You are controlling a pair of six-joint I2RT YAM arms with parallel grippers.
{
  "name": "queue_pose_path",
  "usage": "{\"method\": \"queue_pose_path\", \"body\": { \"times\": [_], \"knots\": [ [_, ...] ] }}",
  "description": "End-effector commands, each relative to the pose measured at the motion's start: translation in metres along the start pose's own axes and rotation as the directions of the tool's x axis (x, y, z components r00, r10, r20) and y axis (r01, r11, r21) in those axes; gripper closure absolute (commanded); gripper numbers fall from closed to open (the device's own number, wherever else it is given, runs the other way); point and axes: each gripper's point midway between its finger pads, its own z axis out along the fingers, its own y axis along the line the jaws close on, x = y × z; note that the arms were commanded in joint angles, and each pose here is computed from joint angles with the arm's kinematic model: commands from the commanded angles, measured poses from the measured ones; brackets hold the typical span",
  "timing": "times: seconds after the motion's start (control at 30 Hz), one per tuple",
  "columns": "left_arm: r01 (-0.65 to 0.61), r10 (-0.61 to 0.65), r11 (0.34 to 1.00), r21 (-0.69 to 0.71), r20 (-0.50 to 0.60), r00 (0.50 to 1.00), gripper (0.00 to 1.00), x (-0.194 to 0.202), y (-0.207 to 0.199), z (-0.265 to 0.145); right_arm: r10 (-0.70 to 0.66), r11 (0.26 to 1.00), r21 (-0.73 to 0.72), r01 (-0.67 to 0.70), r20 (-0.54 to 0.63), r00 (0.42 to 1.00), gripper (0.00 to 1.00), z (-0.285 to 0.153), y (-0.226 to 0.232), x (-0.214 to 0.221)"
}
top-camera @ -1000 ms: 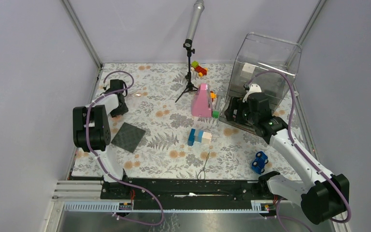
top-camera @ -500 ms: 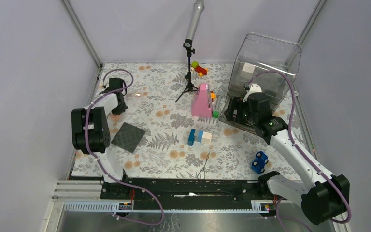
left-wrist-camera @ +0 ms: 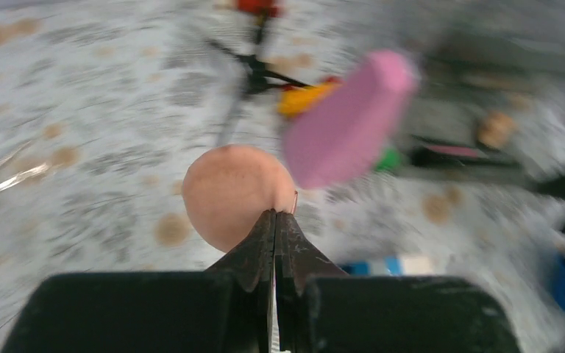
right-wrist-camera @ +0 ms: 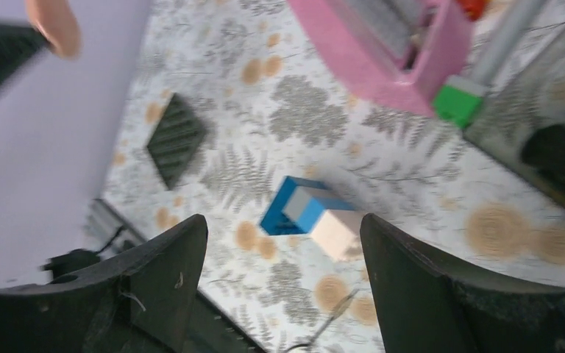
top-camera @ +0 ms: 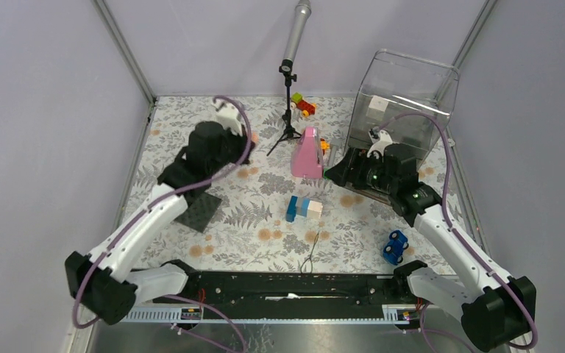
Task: Organize the makeup
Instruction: Pick up the makeup tool from the center of the board.
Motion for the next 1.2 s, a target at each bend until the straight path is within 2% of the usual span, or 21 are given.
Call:
{"method": "queue_pose_path", "body": {
  "times": [0.0,0.13,0.23,0.43,0.57,0.77,1.07,1.17],
  "knots": [
    [-0.245,0.235,0.897,0.368,0.071,0.969,1.0,0.037,-0.102,-0.03,0.181,0.955,-0.23,-0.186,-0.044,0.982,0.19,-0.009,0.05,-0.003],
    [-0.36,0.367,0.825,0.436,0.073,0.928,1.0,0.08,-0.15,-0.037,0.263,0.923,-0.256,-0.287,-0.126,0.957,0.23,-0.012,0.059,0.011],
    [-0.408,0.435,0.79,0.458,0.051,0.899,1.0,0.108,-0.174,-0.033,0.28,0.92,-0.252,-0.299,-0.11,0.954,0.22,-0.019,0.058,0.014],
    [-0.441,0.479,0.749,0.494,0.056,0.876,1.0,0.127,-0.212,-0.026,0.295,0.935,-0.162,-0.315,-0.136,0.946,0.23,-0.02,0.041,0.031],
    [-0.475,0.51,0.739,0.478,0.064,0.858,1.0,0.13,-0.222,-0.019,0.305,0.937,-0.126,-0.325,-0.153,0.94,0.27,-0.019,0.032,0.041],
    [-0.489,0.513,0.751,0.444,0.076,0.855,1.0,0.129,-0.224,-0.014,0.289,0.952,-0.053,-0.301,-0.158,0.944,0.27,-0.018,0.016,0.051],
    [-0.492,0.505,0.741,0.458,0.103,0.857,1.0,0.128,-0.233,-0.017,0.348,0.915,-0.15,-0.375,-0.176,0.921,0.35,-0.011,0.029,0.054],
    [-0.493,0.507,0.738,0.462,0.104,0.856,1.0,0.129,-0.235,-0.018,0.358,0.908,-0.163,-0.387,-0.181,0.916,0.42,-0.008,0.03,0.054]
  ]
}}
